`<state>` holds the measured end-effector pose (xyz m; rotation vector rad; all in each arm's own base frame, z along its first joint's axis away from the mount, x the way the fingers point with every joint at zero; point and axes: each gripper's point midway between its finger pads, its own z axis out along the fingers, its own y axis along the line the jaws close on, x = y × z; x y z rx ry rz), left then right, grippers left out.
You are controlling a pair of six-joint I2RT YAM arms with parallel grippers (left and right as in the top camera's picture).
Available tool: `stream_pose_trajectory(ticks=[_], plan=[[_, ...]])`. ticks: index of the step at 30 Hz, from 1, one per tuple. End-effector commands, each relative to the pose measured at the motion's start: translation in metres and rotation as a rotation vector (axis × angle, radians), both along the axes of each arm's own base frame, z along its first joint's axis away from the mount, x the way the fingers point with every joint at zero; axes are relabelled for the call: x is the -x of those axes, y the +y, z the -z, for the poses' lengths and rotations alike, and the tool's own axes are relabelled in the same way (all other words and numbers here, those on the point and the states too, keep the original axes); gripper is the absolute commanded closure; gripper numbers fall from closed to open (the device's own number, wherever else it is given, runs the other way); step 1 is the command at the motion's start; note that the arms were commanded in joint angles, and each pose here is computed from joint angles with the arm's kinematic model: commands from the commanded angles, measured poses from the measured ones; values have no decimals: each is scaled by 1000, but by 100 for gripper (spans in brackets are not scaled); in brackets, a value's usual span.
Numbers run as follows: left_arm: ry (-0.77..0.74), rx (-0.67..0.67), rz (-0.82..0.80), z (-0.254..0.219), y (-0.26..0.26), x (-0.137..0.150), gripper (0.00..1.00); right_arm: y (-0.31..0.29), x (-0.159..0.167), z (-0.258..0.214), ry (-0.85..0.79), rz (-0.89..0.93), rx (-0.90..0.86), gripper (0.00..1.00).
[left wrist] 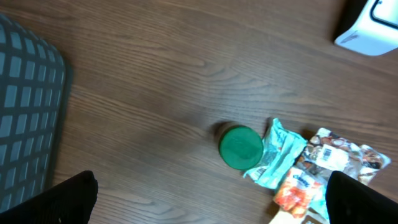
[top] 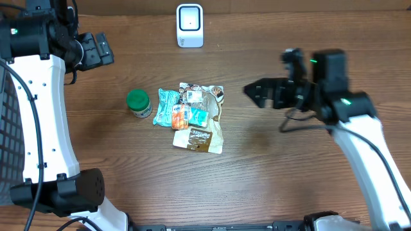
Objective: Scan the item barcode
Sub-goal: 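Raise the left arm aside and move the right gripper toward the pile, then lower the right gripper onto the pile and grasp the green Kleenex pack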
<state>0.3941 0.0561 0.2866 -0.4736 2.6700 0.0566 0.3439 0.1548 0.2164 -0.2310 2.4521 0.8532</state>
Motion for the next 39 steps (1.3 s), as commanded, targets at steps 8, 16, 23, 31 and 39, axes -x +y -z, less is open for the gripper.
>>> stream_pose_trajectory(ticks=[8, 16, 23, 31, 39], plan=[[7, -54, 40, 6, 17, -3, 0, 82, -2, 46, 69, -223, -3, 0], [8, -52, 19, 6, 24, -2, 0, 101, -22, 45, -23, -192, 5, 10], [-19, -50, 137, 4, 18, -10, 0, 111, -25, 91, 89, -163, 37, 13], [-69, -72, 107, 0, 38, -21, 0, 123, -28, 129, 189, -163, 2, 24], [-44, -64, 103, 5, 39, -18, 0, 143, -15, 154, 244, -217, -4, 32]])
